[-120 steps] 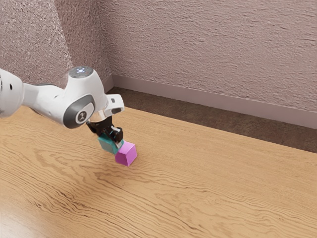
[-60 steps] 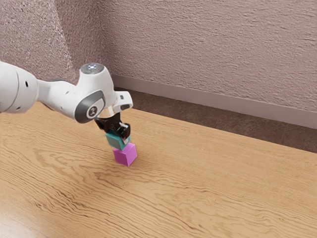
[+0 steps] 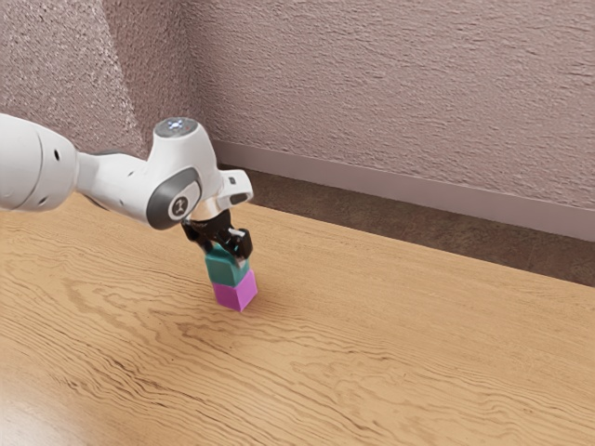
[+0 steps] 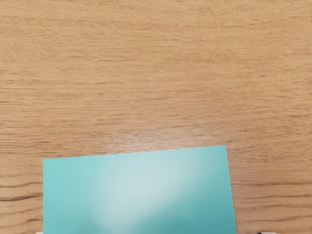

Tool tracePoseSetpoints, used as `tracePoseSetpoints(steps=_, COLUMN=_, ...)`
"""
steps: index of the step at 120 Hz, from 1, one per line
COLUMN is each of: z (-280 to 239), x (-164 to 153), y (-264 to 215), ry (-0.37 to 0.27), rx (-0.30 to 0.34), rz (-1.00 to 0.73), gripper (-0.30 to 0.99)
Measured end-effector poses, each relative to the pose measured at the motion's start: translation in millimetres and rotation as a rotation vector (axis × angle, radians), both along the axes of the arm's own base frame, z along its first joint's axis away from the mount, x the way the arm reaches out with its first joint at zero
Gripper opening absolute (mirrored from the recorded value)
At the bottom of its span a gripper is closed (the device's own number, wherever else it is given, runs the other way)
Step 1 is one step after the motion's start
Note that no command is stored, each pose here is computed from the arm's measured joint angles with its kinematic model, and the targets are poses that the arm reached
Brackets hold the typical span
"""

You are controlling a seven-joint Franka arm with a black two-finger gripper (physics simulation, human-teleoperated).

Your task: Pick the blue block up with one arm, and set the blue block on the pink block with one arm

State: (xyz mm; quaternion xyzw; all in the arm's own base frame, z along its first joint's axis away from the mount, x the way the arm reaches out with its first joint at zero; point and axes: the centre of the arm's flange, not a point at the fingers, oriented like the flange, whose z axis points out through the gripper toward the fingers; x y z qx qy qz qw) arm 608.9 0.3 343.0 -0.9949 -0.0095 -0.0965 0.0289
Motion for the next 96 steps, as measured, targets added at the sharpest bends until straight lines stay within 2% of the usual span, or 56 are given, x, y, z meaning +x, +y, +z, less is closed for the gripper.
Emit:
tracePoseSetpoints(steps=9, z=26.6, x=-2.5, y=-3.7, ry=-0.040, rx=-0.004, rz=-0.009, gripper=0.59)
tracePoseSetpoints(steps=26, z=164.0, x=-26.7, y=-24.4, ry=-0.223, rx=-0.017, rz=-0.046, gripper=0.64)
tracePoseSetpoints(steps=36, z=234.8, x=-36.6, y=-25.2, ry=-0.258, rx=-0.019, rz=-0.045, gripper=0.66)
tracePoseSetpoints(steps=42, z=265.0, x=-43.2, y=-14.5, ry=-0.239, rx=-0.017, rz=-0.023, gripper=0.66)
tracePoseSetpoints(steps=50, z=277.7, x=-55.8, y=-4.2, ry=-0.177, rx=-0.014, rz=-0.001, gripper=0.67)
tracePoseSetpoints(steps=70, z=262.2, x=-72.3, y=-3.9, ry=-0.017, rx=-0.011, rz=0.004, gripper=0.68)
tracePoseSetpoints(steps=96, z=242.6, x=-85.9, y=-5.0, ry=0.103, rx=-0.025, rz=0.009, gripper=0.69)
